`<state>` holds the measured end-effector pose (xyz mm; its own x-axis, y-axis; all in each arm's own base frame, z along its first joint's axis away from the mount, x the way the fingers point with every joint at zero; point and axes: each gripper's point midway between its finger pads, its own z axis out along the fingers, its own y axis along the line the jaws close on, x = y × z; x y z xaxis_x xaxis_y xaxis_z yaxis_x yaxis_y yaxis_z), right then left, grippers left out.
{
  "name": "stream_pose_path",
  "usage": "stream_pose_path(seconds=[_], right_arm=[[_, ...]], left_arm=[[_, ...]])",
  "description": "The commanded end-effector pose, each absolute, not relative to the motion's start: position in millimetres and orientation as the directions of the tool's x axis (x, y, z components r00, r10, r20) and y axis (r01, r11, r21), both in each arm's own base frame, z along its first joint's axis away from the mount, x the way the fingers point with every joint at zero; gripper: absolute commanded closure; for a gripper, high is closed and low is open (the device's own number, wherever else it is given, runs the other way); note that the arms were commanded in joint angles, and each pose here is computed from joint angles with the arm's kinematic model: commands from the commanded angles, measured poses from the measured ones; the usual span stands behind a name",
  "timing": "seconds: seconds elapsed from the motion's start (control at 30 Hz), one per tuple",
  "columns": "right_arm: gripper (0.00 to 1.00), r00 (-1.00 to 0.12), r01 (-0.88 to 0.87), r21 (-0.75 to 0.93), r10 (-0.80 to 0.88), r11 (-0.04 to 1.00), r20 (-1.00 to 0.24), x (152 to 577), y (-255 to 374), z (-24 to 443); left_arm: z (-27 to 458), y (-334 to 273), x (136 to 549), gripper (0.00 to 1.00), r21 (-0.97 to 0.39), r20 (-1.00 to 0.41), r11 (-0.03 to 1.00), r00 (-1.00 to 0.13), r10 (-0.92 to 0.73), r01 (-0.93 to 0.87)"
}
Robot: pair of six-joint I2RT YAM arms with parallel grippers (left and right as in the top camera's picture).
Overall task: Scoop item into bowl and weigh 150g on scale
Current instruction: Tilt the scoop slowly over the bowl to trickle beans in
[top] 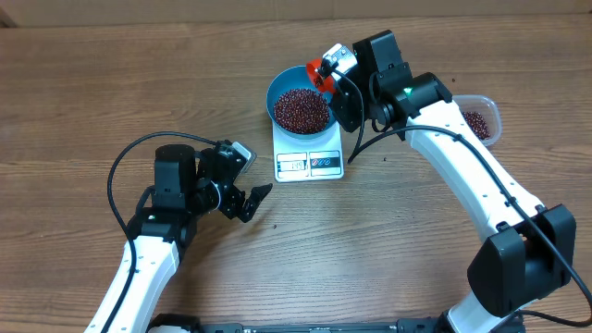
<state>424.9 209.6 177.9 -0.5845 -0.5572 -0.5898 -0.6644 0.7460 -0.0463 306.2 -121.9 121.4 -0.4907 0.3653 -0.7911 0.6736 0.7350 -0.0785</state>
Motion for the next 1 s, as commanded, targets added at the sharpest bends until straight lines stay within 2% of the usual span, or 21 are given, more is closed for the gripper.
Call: stream_pose_path(seconds=[0.0,0.5,0.97], right_arm=[[0.96,-0.542,-0.661,-0.08,-0.549,0.746,-0.637,429.0,210.6,204.4],[0.96,-0.566,-0.642,-0.056,-0.522,0.765,-0.638,428.7,210.5,204.1],[0.96,-0.633,-0.609,0.058,-0.44,0.791,-0.637,421.6,217.5,203.3]], left_arm=[[122.5,-125.3,305.8,0.0,-0.09,-0.793,0.73,-0.492,0.359,0.678],[122.5,-125.3,305.8,0.01,-0.09,-0.793,0.73,-0.492,0.359,0.678],[122.5,-125.3,305.8,0.0,-0.09,-0.793,0.73,-0.492,0.359,0.678]])
